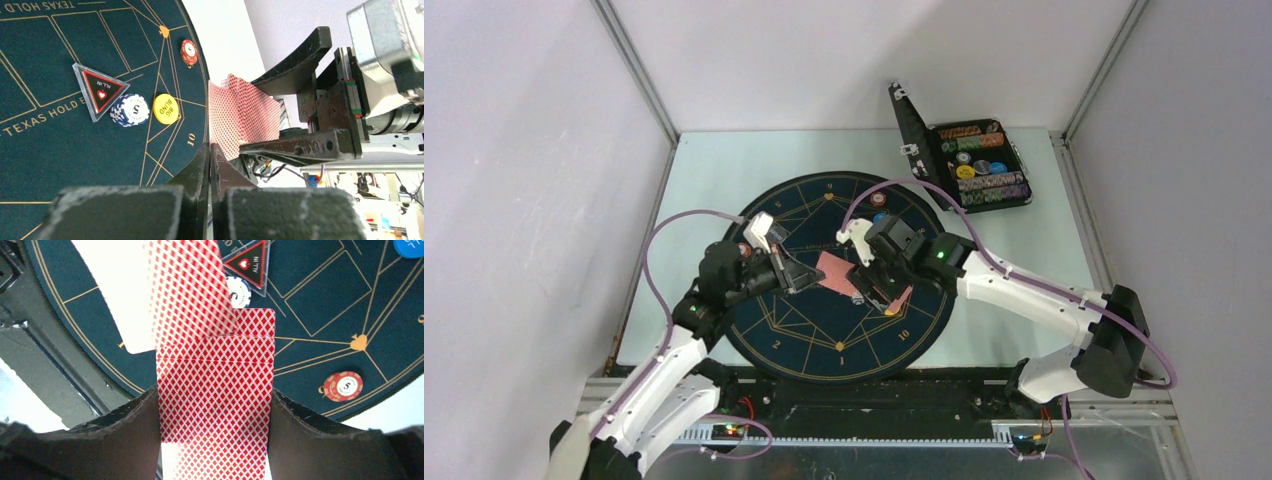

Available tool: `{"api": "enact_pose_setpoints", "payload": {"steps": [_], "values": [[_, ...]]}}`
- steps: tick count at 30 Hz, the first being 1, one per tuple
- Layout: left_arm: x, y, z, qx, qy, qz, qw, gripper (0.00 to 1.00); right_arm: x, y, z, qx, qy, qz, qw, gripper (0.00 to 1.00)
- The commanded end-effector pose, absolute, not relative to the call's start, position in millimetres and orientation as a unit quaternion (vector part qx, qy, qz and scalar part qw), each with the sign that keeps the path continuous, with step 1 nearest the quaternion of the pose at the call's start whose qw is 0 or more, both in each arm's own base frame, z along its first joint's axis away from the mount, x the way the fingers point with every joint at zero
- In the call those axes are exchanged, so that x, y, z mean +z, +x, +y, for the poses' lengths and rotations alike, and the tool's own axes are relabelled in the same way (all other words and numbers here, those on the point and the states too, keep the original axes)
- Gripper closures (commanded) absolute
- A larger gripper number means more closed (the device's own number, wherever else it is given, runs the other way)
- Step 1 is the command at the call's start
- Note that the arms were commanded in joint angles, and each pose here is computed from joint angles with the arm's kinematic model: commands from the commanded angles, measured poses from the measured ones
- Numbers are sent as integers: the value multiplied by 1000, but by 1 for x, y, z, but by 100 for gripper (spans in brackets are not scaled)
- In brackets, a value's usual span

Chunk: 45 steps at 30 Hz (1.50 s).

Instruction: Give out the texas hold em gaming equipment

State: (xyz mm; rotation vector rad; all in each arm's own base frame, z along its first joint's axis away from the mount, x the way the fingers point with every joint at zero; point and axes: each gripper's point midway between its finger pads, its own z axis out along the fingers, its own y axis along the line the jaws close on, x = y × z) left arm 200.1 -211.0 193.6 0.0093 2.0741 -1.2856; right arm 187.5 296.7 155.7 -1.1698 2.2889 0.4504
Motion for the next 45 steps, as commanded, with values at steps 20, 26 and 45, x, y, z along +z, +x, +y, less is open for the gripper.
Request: {"api": "enact_pose_setpoints", "payload": {"steps": [20, 26, 45], "values": [[186, 237, -166, -485, -136, 776, 379, 100, 170, 241, 259, 78, -308, 887, 336, 100], [168, 229, -185, -523, -98, 782, 324, 100, 170, 246, 251, 71, -286, 894, 337, 100], [140, 156, -318, -541, 93, 810, 205, 100, 172, 251, 229, 61, -243, 906, 341, 100]]}}
